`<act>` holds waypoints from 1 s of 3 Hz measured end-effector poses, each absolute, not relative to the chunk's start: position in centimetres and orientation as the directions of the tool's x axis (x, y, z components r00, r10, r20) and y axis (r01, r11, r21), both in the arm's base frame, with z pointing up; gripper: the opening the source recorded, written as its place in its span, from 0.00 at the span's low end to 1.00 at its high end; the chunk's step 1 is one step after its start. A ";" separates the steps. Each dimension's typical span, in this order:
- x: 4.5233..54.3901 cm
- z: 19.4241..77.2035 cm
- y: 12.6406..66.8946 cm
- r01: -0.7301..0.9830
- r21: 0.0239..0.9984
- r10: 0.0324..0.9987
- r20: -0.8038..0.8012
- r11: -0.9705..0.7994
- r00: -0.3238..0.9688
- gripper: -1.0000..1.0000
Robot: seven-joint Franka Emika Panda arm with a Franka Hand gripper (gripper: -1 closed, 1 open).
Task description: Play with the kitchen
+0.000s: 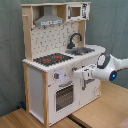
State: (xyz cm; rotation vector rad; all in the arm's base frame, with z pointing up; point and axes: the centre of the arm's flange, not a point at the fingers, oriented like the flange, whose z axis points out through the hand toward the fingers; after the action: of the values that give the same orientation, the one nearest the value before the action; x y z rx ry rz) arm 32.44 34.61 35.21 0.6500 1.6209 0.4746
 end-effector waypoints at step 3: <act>34.6 34.7 36.4 0.139 0.660 0.673 -0.736 0.738 -0.077 0.00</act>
State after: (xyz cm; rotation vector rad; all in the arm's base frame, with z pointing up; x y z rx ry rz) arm 34.55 36.36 34.73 0.6670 1.6157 0.5001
